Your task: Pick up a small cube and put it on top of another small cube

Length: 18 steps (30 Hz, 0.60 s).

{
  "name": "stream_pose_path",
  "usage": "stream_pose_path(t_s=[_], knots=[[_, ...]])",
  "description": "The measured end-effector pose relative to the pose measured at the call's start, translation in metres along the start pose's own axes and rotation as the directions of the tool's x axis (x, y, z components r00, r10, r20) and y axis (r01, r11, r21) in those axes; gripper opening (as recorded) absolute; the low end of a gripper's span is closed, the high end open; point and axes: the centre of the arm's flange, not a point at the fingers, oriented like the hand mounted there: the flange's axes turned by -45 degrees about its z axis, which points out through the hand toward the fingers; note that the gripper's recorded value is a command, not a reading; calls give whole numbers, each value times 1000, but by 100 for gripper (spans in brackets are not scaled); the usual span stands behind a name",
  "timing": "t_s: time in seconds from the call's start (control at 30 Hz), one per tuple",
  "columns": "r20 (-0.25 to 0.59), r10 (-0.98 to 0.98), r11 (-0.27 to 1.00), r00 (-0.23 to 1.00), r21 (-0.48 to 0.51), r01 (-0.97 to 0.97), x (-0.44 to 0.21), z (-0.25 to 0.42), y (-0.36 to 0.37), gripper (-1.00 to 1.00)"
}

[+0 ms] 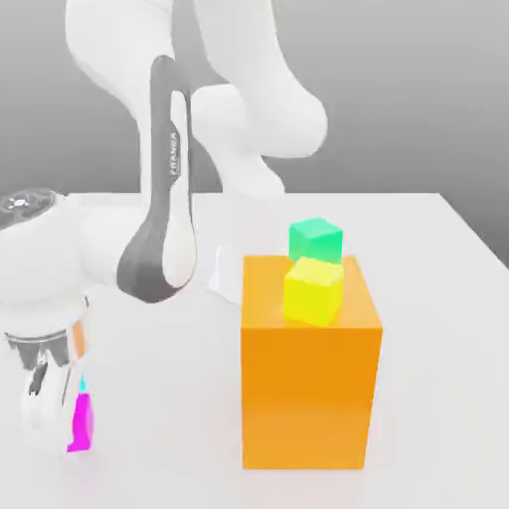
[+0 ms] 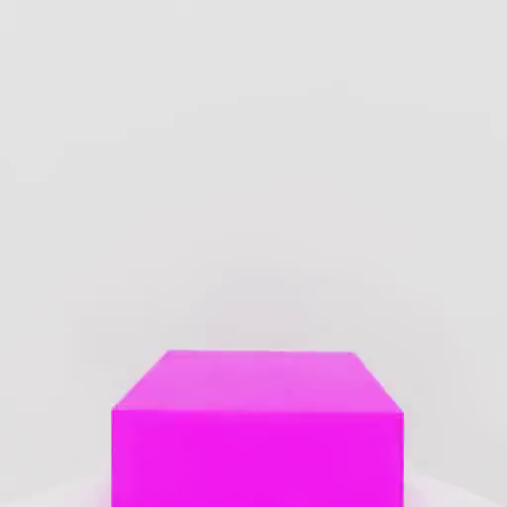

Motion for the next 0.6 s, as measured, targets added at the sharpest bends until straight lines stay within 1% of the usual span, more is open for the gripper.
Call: stream_pose_path(t_s=[0.1, 0.17, 0.23, 0.33, 0.4, 0.53, 0.57, 0.6], knots=[[-6, 228, 974, 974, -8, -228, 15, -15, 35, -100], [-9, 389, 921, 921, -8, -389, 24, -24, 60, -100], [-8, 551, 834, 834, -6, -551, 35, -33, 90, -100], [0, 745, 667, 667, 0, -745, 43, -42, 130, -100], [3, 773, 634, 634, 0, -773, 42, -30, 133, -100], [4, 774, 633, 633, 1, -774, 38, 10, 131, -100], [4, 775, 633, 633, 1, -775, 37, 17, 131, 100], [4, 775, 633, 633, 1, -775, 37, 17, 131, 100]])
